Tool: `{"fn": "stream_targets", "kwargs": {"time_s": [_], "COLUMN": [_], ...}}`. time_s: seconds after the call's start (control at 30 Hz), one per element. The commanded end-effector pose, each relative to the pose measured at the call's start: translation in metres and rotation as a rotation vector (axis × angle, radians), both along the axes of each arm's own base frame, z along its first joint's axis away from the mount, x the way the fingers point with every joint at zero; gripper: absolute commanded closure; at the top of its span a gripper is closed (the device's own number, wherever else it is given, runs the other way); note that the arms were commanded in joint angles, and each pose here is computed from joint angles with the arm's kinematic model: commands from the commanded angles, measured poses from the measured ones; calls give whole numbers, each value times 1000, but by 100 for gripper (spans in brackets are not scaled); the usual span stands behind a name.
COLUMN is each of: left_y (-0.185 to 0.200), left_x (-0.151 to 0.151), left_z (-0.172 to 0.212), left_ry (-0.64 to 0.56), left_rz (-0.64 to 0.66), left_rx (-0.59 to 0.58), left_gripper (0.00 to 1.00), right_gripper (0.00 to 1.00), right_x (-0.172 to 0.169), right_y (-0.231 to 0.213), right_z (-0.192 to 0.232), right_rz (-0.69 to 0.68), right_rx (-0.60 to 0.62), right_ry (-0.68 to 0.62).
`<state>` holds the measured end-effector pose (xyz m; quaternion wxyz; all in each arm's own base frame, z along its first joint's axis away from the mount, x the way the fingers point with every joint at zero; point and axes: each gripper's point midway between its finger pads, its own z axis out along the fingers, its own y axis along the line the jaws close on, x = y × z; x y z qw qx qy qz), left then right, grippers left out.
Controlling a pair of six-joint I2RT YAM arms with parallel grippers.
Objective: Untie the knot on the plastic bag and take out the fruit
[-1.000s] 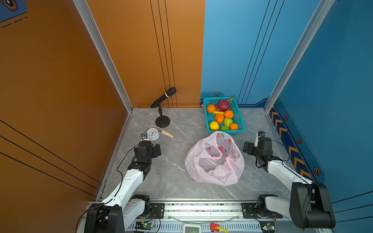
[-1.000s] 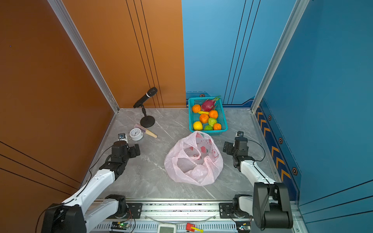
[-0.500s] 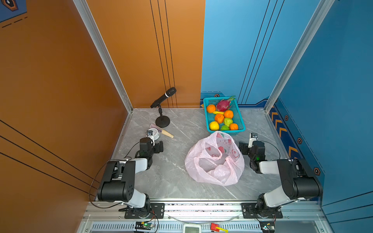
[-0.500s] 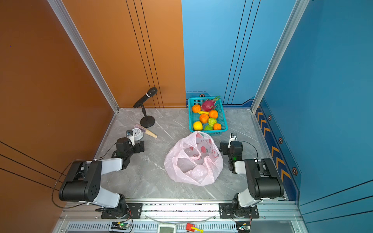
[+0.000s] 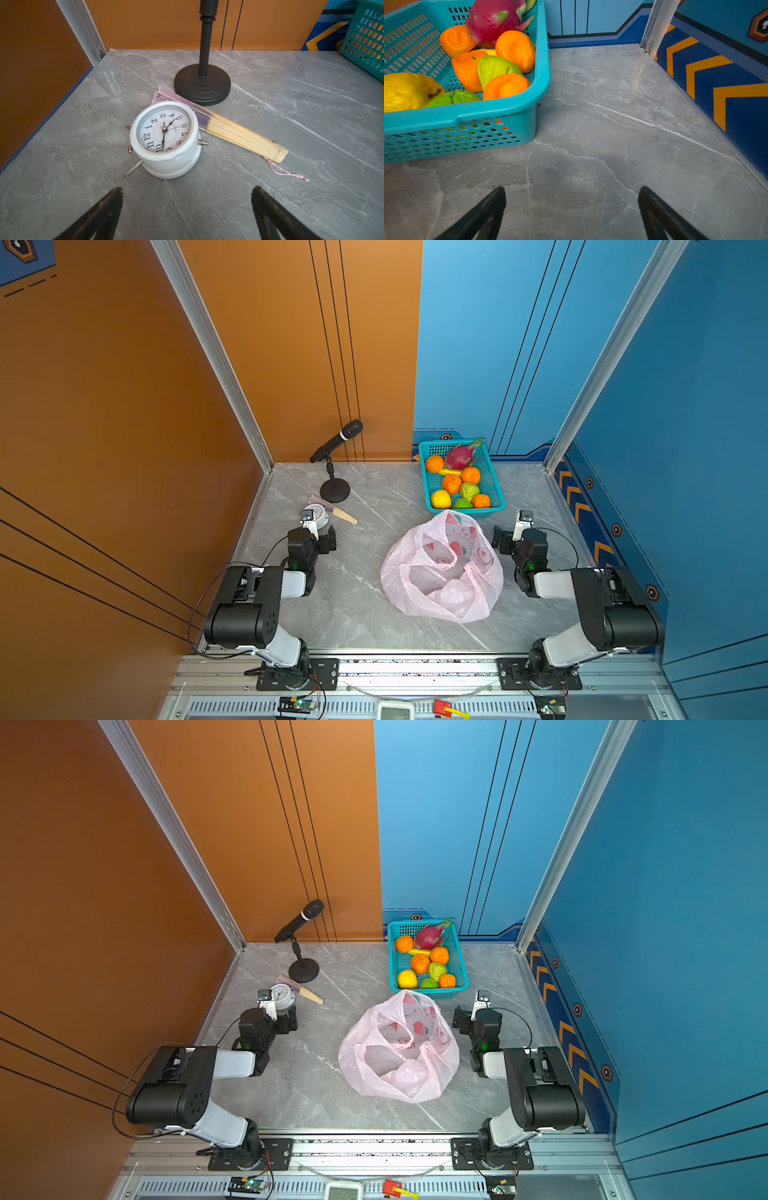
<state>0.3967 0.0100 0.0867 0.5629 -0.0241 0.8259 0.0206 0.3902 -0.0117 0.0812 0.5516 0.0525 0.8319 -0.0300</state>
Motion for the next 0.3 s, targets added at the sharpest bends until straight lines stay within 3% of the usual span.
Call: {"fn": "stream_targets", "kwargs": {"time_s": [0.0, 0.27], "left_y": [2, 1], "left_x": [0, -1], "left_z": [2, 2], "left_ry": [-15, -13], "left_rz": [22, 21], "left_rx": [34, 37], "left_gripper": [3, 3], "right_gripper": [0, 0], "right_x": [5, 4], "right_y": [-6, -5], "right_z": [9, 10], "right_rz": [-13, -15], "right_rx": [-1, -13], "right_ry": [-25, -29]}}
